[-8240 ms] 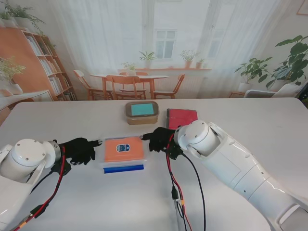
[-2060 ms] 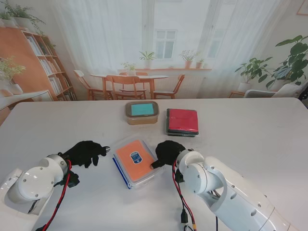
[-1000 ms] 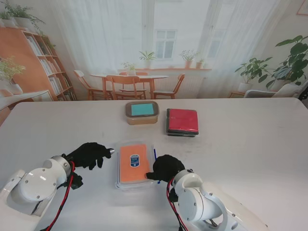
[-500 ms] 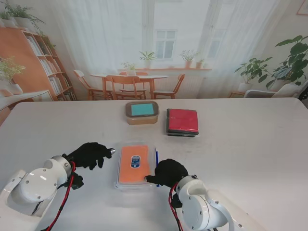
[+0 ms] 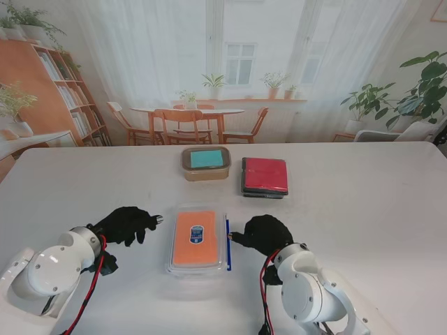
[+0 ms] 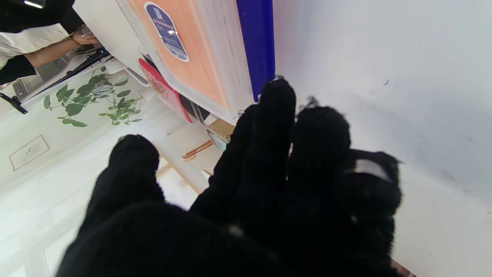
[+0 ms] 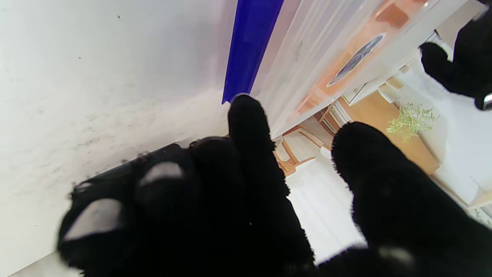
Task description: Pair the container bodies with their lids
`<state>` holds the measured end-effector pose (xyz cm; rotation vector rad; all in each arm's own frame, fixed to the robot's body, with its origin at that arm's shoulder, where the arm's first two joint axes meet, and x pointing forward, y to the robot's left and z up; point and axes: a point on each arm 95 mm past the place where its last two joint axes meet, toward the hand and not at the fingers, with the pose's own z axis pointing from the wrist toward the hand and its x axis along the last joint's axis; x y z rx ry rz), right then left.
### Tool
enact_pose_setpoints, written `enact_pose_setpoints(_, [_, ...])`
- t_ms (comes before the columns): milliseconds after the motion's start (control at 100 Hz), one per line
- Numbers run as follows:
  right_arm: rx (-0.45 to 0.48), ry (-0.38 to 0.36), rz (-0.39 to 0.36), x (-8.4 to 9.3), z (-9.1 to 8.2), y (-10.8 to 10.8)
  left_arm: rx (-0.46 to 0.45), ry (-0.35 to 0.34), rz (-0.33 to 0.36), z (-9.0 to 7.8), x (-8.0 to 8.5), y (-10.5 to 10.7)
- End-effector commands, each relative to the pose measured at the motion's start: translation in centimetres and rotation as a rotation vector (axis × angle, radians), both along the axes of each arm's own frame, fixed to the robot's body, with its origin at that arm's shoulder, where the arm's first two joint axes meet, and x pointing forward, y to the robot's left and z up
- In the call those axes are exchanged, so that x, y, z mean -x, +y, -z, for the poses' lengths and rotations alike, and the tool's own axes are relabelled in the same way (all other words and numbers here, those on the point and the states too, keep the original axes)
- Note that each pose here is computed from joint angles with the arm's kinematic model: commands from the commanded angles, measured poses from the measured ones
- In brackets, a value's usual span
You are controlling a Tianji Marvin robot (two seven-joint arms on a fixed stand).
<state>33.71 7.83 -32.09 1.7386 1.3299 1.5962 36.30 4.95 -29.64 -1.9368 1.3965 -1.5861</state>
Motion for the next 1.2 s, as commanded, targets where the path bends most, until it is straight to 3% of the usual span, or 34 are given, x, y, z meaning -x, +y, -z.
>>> enact_pose_setpoints(0, [-0.01, 0.021, 0.01, -0.6, -0.4, -0.6, -0.006, 0.029, 0.001, 0.4, 0.4, -0.2])
enact_pose_setpoints(230, [-0.106, 0.19, 0.086, -1.7, -0.3, -2.0, -0.023, 0.08, 0.006, 0.6, 0.6, -0.7])
enact_pose_setpoints(540, [-0.207, 0.422, 0.197, -2.8, 0.6, -2.8, -0.083, 0.171, -0.039, 1.2, 0.4, -1.1])
enact_pose_setpoints(730, [-0.215, 0.484, 0.21, -3.8, 1.0, -2.7, -0.111, 0.229, -0.062, 1.8, 0.1, -1.4])
enact_pose_setpoints(1190, [-0.256, 0.619, 0.233, -6.0, 1.4, -1.6, -0.138, 0.287, -0.079, 3.4, -1.6, -3.1])
